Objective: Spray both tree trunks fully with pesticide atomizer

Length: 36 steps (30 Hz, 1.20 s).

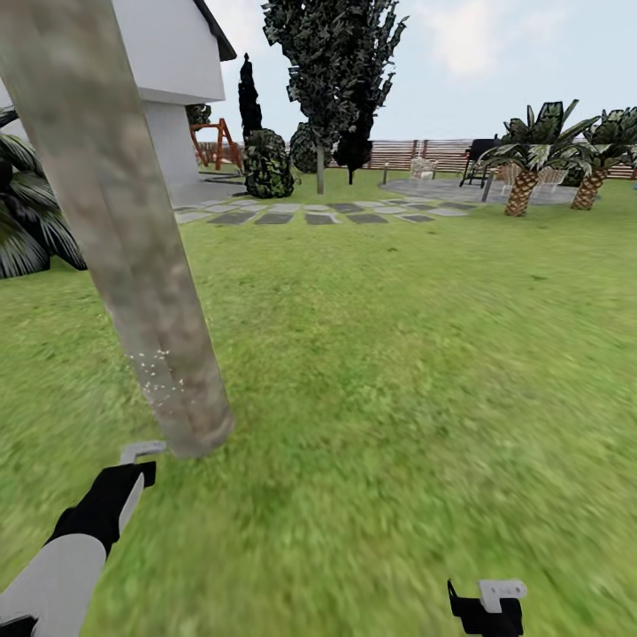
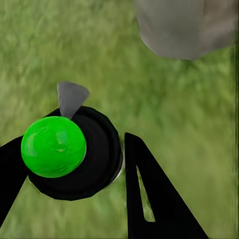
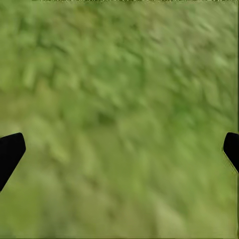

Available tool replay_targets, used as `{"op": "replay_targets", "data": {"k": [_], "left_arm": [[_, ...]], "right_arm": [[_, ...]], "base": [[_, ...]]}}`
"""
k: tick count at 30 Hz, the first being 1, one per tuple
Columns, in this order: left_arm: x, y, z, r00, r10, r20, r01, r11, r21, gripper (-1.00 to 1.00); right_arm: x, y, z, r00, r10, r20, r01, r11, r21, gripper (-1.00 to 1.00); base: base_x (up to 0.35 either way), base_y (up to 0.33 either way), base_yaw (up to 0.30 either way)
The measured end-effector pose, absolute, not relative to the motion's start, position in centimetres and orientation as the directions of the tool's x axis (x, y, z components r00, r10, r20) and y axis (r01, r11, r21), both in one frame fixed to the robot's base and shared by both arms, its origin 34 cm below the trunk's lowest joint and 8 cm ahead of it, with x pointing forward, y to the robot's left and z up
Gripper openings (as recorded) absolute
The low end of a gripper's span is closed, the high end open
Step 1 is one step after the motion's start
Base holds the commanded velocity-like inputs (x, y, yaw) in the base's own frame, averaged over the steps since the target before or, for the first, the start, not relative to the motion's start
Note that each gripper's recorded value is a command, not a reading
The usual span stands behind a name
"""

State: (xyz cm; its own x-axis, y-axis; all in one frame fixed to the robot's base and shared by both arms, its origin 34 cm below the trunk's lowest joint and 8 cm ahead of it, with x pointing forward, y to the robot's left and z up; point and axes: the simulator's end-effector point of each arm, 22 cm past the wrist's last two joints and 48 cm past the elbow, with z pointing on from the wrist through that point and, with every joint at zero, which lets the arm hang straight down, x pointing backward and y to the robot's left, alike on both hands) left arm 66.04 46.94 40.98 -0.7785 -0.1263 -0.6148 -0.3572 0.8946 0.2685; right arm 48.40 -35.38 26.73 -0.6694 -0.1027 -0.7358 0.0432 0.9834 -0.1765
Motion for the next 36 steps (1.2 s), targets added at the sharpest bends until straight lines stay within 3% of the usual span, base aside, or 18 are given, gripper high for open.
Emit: {"op": "replay_targets", "data": {"k": [6,22,30,36], "left_arm": [[65.9,45.7,40.2,-0.785,-0.131,-0.606,-0.347,0.903,0.253,-1.00],[66.0,45.0,40.0,-0.786,-0.132,-0.604,-0.343,0.906,0.247,-1.00],[65.9,45.1,40.0,-0.787,-0.133,-0.603,-0.343,0.906,0.249,-1.00],[65.9,45.1,40.0,-0.787,-0.131,-0.603,-0.343,0.905,0.251,-1.00]], "right_arm": [[48.4,-35.4,26.8,-0.668,-0.103,-0.737,0.044,0.983,-0.177,1.00],[48.4,-35.4,26.8,-0.669,-0.102,-0.737,0.045,0.983,-0.178,1.00],[48.4,-35.5,26.8,-0.668,-0.102,-0.737,0.046,0.983,-0.178,1.00],[48.5,-35.4,26.8,-0.668,-0.103,-0.737,0.045,0.983,-0.178,1.00]], "base": [[0.194,-0.212,0.014],[0.199,-0.216,0.217],[0.026,-0.265,0.002],[0.000,-0.271,0.243]]}}
